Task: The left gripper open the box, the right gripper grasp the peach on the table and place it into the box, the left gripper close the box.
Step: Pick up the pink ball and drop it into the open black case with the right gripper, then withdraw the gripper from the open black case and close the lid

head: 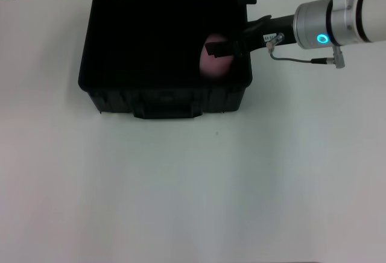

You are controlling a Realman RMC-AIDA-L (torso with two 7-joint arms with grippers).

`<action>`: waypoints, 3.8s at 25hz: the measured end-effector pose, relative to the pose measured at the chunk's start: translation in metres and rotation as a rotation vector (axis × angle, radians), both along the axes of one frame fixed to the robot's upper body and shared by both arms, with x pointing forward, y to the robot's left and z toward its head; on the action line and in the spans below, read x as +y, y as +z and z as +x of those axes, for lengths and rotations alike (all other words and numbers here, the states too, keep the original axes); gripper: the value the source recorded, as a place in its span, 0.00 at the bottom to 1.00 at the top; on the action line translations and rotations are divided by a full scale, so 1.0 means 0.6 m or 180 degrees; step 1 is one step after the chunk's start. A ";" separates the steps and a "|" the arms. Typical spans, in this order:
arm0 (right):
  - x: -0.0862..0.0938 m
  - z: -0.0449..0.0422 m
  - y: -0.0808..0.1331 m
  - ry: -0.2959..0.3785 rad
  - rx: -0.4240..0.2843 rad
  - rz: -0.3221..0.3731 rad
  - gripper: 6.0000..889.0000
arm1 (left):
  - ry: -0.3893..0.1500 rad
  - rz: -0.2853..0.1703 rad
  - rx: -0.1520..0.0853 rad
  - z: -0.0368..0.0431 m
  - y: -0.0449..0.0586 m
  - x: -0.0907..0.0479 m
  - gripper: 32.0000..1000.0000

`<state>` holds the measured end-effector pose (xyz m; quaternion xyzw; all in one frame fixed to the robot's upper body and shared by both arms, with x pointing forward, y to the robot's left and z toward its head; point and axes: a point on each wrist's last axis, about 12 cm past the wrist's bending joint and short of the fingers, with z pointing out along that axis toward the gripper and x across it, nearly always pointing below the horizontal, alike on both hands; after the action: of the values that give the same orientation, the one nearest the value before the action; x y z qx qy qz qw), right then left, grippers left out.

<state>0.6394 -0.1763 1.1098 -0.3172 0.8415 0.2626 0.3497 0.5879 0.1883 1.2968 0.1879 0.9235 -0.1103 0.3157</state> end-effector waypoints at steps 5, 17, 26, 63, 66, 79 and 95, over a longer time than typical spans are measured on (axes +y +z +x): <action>0.000 0.000 0.001 -0.0001 -0.0001 0.0000 0.65 | 0.0002 0.0001 0.0001 0.000 0.000 0.001 0.43; -0.003 0.001 0.002 -0.0007 0.0015 0.0004 0.98 | 0.0001 0.0007 0.0002 0.000 0.000 0.001 0.43; 0.006 0.001 0.022 0.0062 0.0083 0.0069 0.98 | 0.0005 0.0016 0.0005 0.000 -0.001 0.002 0.44; -0.101 -0.046 0.105 0.0028 0.1173 -0.1188 0.97 | 0.0042 0.0030 0.0029 -0.002 -0.006 0.008 0.45; -0.106 -0.049 0.100 -0.0010 0.1234 -0.1308 0.97 | 0.0042 0.0034 0.0029 -0.002 -0.006 0.009 0.45; -0.112 -0.050 0.095 -0.0074 0.1276 -0.1454 0.97 | 0.0041 0.0037 0.0028 -0.002 -0.006 0.009 0.45; -0.113 -0.049 0.093 -0.0093 0.1273 -0.1447 0.97 | 0.0014 0.0040 0.0049 -0.003 -0.005 0.006 0.46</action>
<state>0.6099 -0.2439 1.1658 -0.3171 0.9354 0.1197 0.1008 0.5862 0.1918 1.2938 0.1871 0.9270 -0.1052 0.3076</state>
